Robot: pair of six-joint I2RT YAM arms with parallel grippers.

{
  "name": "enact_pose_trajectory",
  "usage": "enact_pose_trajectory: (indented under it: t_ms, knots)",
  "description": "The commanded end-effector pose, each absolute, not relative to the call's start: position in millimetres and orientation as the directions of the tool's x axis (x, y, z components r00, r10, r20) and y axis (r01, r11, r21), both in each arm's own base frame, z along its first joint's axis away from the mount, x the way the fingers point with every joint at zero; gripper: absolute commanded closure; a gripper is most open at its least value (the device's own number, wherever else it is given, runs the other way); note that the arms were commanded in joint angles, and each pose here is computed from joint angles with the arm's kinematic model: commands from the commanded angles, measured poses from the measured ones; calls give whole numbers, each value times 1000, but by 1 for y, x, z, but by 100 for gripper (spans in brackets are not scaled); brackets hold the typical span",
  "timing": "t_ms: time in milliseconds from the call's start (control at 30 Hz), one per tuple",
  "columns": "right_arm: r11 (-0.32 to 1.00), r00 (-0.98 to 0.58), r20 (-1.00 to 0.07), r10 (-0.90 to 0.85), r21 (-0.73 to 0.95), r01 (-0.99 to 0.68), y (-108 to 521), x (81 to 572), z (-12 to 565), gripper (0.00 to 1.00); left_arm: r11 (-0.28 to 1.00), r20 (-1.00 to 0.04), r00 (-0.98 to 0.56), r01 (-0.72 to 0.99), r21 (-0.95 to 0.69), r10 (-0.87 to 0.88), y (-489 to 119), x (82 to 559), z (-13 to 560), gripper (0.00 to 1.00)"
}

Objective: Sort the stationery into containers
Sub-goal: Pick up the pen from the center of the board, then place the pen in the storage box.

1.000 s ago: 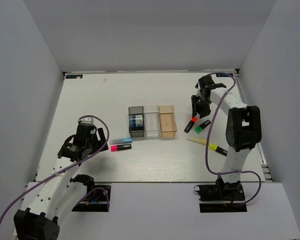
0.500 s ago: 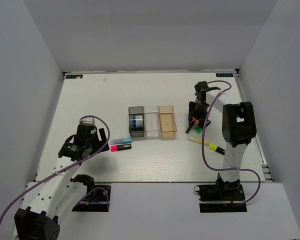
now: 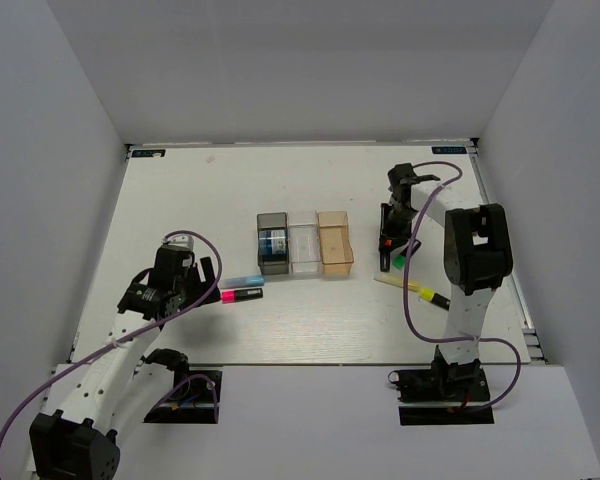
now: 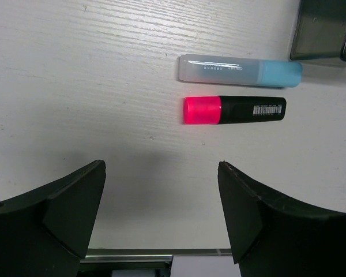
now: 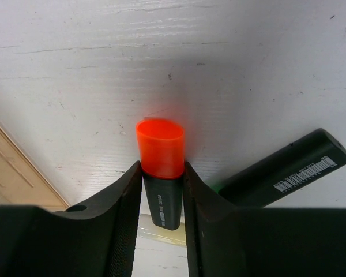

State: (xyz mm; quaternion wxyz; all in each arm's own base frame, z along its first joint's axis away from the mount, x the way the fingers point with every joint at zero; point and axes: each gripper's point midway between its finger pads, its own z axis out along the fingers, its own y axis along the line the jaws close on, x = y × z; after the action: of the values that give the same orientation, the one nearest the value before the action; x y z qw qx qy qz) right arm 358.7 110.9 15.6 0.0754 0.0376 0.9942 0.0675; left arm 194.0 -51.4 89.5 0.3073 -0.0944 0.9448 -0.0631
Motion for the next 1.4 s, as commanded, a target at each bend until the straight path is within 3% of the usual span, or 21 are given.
enact_pose_trajectory:
  t_ms: [0, 133, 400, 833, 1267, 1333, 1367]
  knots:
    - [991, -992, -105, 65, 124, 51, 109, 344, 3, 100, 974, -574, -791, -119, -193, -211, -55, 196, 90, 11]
    - [991, -987, -159, 33, 133, 11, 110, 352, 21, 100, 973, -572, -793, -114, -199, -210, -56, 195, 89, 11]
    - [965, -920, -386, -69, 207, -159, 125, 366, 95, 100, 970, -568, -798, -83, -227, -201, -64, 196, 90, 13]
    - [875, -855, -499, -141, 341, -343, 189, 382, 162, 100, 970, -550, -812, -79, -231, -197, -66, 195, 85, 13]
    - [844, -893, -401, -206, 389, -370, 248, 388, 121, 100, 964, -548, -818, -29, -264, -175, -77, 204, 84, 15]
    - [843, -890, -401, -216, 383, -377, 251, 388, 117, 98, 964, -529, -830, -32, -265, -173, -79, 205, 82, 17]
    - [845, -894, -388, -222, 382, -375, 251, 387, 111, 91, 963, -534, -828, -24, -269, -170, -81, 207, 84, 17]
